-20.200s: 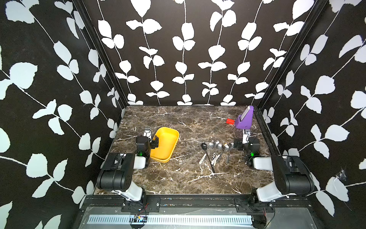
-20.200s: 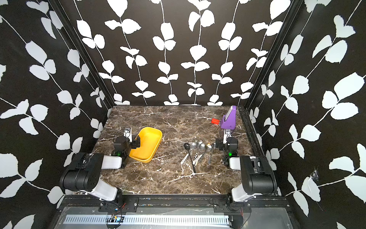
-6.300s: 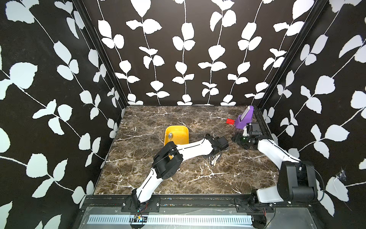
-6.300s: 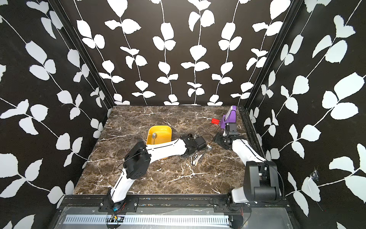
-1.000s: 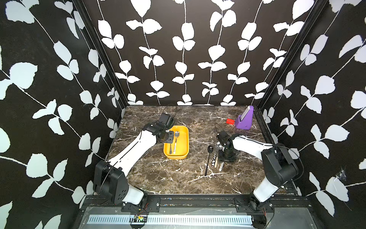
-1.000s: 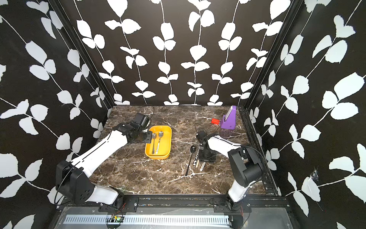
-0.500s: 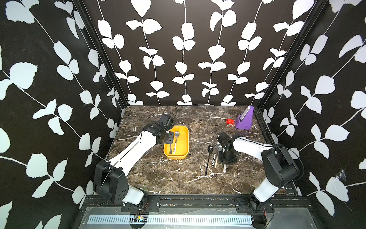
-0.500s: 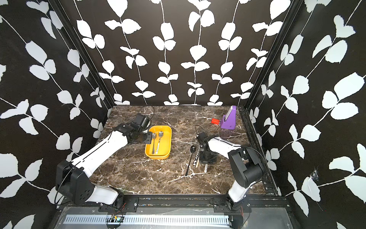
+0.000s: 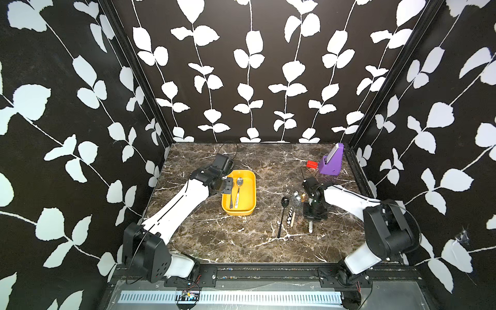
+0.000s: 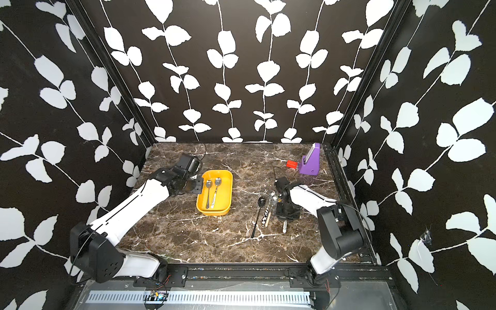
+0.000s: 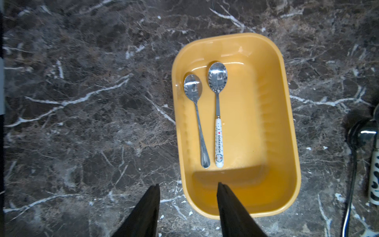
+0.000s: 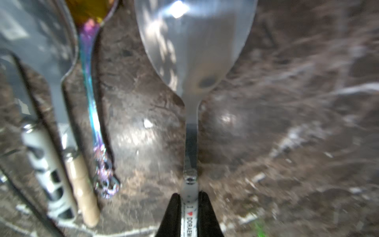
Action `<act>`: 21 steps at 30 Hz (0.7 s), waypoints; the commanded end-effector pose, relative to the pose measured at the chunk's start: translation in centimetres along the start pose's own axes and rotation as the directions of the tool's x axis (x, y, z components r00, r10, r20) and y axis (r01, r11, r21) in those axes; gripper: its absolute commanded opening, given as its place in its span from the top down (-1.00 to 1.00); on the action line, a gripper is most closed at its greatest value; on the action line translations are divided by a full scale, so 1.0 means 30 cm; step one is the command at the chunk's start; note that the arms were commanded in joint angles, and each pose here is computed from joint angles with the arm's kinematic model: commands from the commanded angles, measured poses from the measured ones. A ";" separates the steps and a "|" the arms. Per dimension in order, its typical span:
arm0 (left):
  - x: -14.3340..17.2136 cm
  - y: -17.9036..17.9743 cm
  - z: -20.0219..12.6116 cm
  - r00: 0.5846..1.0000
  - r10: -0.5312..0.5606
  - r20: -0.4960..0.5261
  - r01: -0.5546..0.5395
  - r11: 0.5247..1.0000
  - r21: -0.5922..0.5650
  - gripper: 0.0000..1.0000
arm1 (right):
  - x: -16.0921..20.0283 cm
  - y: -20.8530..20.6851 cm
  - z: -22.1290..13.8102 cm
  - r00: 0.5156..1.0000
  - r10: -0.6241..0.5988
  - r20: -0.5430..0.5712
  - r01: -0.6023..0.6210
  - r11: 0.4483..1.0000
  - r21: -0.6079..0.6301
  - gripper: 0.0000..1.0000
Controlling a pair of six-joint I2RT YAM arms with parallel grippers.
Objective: Put the spoon into the storage box
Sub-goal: Pick up the spoon from the center of the board, then place the spoon in the storage box.
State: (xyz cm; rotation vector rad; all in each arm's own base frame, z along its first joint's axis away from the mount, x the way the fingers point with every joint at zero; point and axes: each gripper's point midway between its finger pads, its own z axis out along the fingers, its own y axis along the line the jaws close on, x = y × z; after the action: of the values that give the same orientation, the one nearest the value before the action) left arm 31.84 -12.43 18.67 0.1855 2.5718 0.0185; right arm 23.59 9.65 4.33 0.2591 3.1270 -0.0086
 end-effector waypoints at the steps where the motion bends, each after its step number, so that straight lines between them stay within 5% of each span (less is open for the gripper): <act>1: 0.032 0.061 -0.035 1.000 0.021 -0.003 -0.021 0.998 -0.062 -0.02 | -0.051 0.026 -0.151 0.996 -0.023 0.085 0.025 0.999 -0.032 0.84; 11: 0.093 0.186 -0.070 0.997 -0.027 0.079 0.042 0.981 -0.189 -0.02 | -0.174 0.549 -0.388 0.961 -0.168 0.218 0.219 0.947 -0.236 0.86; 21: 0.144 0.226 -0.079 0.995 -0.042 0.094 0.061 0.976 -0.210 -0.03 | -0.145 0.961 -0.381 0.934 -0.312 0.176 0.354 0.875 -0.329 0.88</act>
State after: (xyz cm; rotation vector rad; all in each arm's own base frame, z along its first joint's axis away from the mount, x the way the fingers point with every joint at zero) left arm 27.74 -5.64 17.67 0.0687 2.5089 0.2540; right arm 33.21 36.13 14.70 -0.2668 2.9038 0.4811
